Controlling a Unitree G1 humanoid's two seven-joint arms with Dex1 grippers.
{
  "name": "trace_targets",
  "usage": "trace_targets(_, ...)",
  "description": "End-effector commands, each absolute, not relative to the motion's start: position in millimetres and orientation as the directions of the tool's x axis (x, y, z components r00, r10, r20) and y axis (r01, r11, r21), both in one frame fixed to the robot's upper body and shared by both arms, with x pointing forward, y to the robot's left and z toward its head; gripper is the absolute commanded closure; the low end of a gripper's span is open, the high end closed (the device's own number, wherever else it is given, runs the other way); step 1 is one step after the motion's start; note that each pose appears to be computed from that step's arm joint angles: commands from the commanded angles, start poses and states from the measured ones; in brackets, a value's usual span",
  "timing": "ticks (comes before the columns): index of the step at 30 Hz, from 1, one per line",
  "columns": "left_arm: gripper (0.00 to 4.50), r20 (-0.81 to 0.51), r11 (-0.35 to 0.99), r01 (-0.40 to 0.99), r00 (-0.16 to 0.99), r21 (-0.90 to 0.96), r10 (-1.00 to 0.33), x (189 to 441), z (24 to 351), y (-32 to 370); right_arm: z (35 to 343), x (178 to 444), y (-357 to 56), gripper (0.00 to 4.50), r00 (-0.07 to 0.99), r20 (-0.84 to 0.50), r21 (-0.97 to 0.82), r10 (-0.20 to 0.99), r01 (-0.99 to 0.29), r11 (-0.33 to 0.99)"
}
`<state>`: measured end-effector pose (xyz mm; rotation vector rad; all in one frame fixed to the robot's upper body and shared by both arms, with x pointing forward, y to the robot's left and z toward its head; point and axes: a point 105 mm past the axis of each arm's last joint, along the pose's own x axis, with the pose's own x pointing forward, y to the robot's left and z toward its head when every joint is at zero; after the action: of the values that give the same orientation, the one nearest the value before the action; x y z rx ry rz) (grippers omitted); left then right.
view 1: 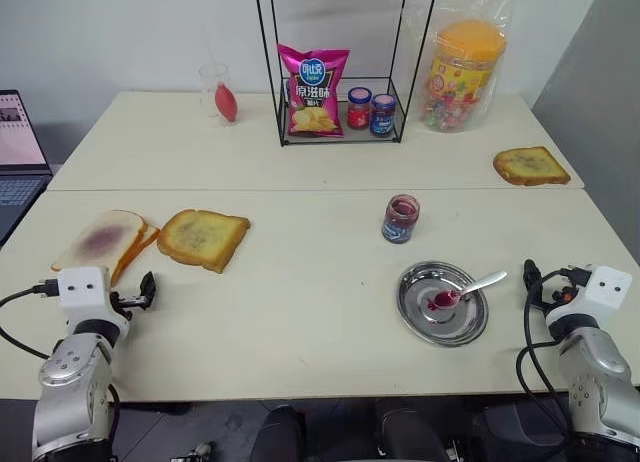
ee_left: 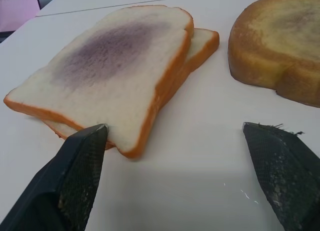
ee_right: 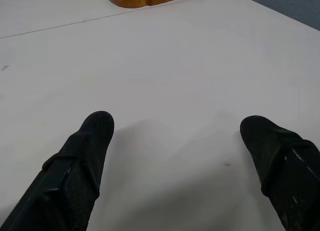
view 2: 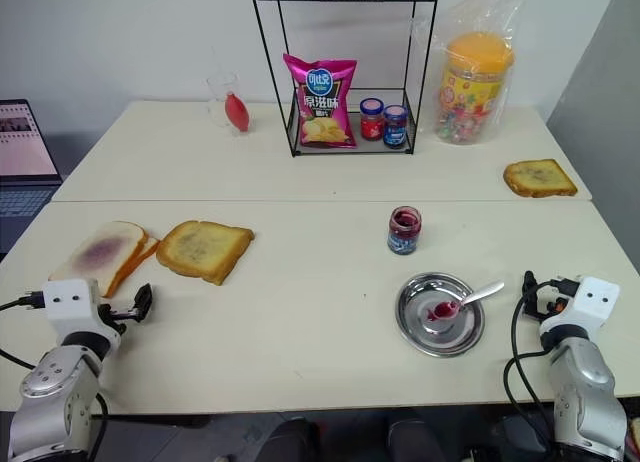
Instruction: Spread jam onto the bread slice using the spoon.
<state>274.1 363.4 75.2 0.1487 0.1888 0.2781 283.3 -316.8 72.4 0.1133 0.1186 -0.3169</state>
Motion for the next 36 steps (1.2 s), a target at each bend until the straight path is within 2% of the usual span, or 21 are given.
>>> trace_targets(1,0.0,-0.115,0.944,-0.276,0.947,0.181,0.299,272.3,90.6,367.2,80.6,283.5,-320.5,0.04,0.944,-0.105,0.093,-0.313,0.323,0.942)
trace_targets(4,0.0,-0.111,0.954,-0.267,0.953,0.137,0.283,270.7,91.1,364.8,82.5,283.0,-320.0,0.04,0.946,-0.099,0.086,-0.31,0.318,0.944)
trace_targets(7,0.0,-0.13,0.992,-0.124,0.984,-0.012,0.121,266.8,97.5,344.9,104.1,286.0,-323.0,0.04,0.952,-0.047,0.092,-0.302,0.305,0.948)
trace_targets(9,0.0,-0.137,0.997,-0.066,0.989,-0.028,0.062,263.6,104.8,339.6,122.7,291.8,-321.7,0.04,0.964,-0.015,0.075,-0.266,0.266,0.961)
trace_targets(12,0.0,-0.171,0.991,0.016,0.985,-0.13,-0.038,256.2,115.2,332.5,156.1,305.0,-308.6,0.04,0.99,0.035,0.065,-0.138,0.135,0.989)
trace_targets(13,0.0,-0.172,0.976,0.045,0.982,-0.212,-0.083,254.4,118.5,326.7,169.2,310.3,-296.1,0.04,0.998,0.049,0.07,-0.049,0.046,0.996)
trace_targets(14,0.0,-0.162,0.942,0.088,0.976,-0.323,-0.146,252.5,122.8,317.6,183.9,315.0,-274.8,0.04,0.994,0.056,0.065,0.091,-0.095,0.993)
trace_targets(15,0.0,-0.145,0.905,0.111,0.972,-0.41,-0.185,251.8,126.5,311.6,197.0,314.8,-248.9,0.04,0.965,0.055,0.066,0.257,-0.261,0.963)
trace_targets(16,0.0,-0.134,0.876,0.126,0.968,-0.465,-0.211,251.2,129.4,307.5,204.7,312.1,-231.4,0.04,0.929,0.048,0.067,0.368,-0.37,0.926)
trace_targets(18,0.0,-0.125,0.857,0.111,0.972,-0.504,-0.199,252.7,130.9,308.6,207.2,305.6,-216.3,0.04,0.882,0.014,0.063,0.472,-0.472,0.879)
trace_targets(19,0.0,-0.114,0.833,0.082,0.979,-0.547,-0.171,255.6,129.8,313.1,207.7,297.7,-200.0,0.04,0.82,-0.02,0.062,0.572,-0.57,0.819)
trace_targets(21,0.0,-0.111,0.747,0.02,0.986,-0.664,-0.125,265.4,118.4,319.7,209.5,268.6,-148.6,0.04,0.562,-0.1,0.108,0.821,-0.814,0.571)
trace_targets(22,0.0,-0.124,0.717,-0.011,0.987,-0.697,-0.104,270.1,111.3,321.6,209.7,255.9,-131.4,0.04,0.449,-0.126,0.128,0.884,-0.877,0.464)
trace_targets(24,0.0,-0.135,0.678,-0.04,0.987,-0.734,-0.089,275.3,104.1,322.0,210.5,245.8,-116.8,0.04,0.348,-0.144,0.154,0.927,-0.917,0.368)
trace_targets(27,0.0,-0.125,0.629,-0.051,0.989,-0.776,-0.073,281.9,97.7,320.6,208.1,239.4,-102.2,0.04,0.263,-0.154,0.172,0.953,-0.942,0.288)
trace_targets(30,0.0,-0.113,0.607,-0.018,0.987,-0.794,-0.118,285.8,95.9,312.3,206.0,236.8,-91.7,0.04,0.218,-0.149,0.19,0.965,-0.951,0.244)
trace_targets(32,0.0,-0.133,0.58,-0.043,0.984,-0.813,-0.115,294.5,86.5,312.4,204.9,238.4,-79.8,0.04,0.196,-0.136,0.185,0.971,-0.958,0.219)
trace_targets(36,0.0,-0.169,0.552,-0.07,0.977,-0.831,-0.131,304.8,74.5,310.1,205.2,241.2,-73.4,0.04,0.2,-0.121,0.172,0.972,-0.96,0.219)
